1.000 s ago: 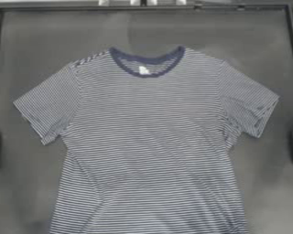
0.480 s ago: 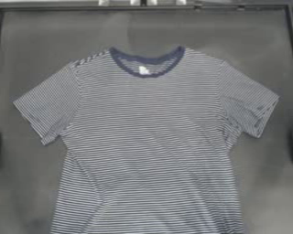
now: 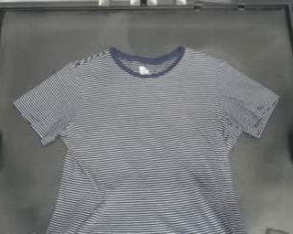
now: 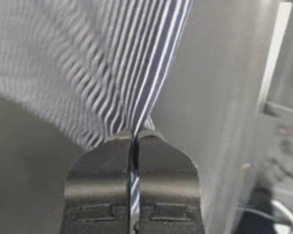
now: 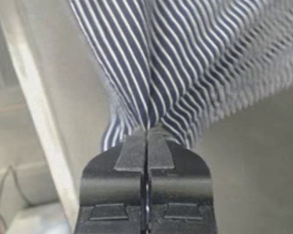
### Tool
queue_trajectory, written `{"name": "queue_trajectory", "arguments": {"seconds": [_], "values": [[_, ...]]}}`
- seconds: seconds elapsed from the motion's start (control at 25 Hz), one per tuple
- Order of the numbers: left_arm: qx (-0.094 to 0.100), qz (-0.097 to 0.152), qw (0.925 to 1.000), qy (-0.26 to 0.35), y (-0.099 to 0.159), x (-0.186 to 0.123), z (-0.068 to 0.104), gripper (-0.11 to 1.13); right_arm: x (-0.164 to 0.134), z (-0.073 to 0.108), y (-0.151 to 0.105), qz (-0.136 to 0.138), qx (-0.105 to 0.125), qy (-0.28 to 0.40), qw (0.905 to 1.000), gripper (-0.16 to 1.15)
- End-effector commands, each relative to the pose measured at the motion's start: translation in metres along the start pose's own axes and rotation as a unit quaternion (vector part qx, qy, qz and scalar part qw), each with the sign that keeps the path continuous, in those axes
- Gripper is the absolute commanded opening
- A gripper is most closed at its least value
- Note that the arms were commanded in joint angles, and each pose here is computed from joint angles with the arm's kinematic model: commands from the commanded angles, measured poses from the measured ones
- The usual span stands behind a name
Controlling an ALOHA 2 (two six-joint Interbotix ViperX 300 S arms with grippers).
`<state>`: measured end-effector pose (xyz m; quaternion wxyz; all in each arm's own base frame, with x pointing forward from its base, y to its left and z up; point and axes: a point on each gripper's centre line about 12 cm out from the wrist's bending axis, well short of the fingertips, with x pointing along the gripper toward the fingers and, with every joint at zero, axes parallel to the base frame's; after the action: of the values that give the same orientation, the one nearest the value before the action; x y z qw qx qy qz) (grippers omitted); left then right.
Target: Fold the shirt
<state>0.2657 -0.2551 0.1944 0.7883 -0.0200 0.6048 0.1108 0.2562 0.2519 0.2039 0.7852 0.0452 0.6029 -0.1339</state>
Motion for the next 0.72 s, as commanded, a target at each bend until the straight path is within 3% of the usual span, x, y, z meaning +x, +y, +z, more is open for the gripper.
{"name": "queue_trajectory", "arguments": {"seconds": [0.04,0.36,0.72], "values": [[-0.016,-0.018,0.9990,-0.038,0.019,-0.051,0.012,0.05,-0.029,0.009,-0.017,0.012,0.011,-0.030,0.9994,0.09],[-0.036,0.031,0.9962,-0.074,0.074,-0.081,0.020,0.05,-0.051,0.018,-0.078,0.010,0.035,-0.048,0.9982,0.09],[-0.087,0.061,0.9904,-0.089,0.154,-0.078,0.013,0.05,-0.060,0.029,-0.157,-0.015,0.062,-0.059,0.9962,0.08]]}}
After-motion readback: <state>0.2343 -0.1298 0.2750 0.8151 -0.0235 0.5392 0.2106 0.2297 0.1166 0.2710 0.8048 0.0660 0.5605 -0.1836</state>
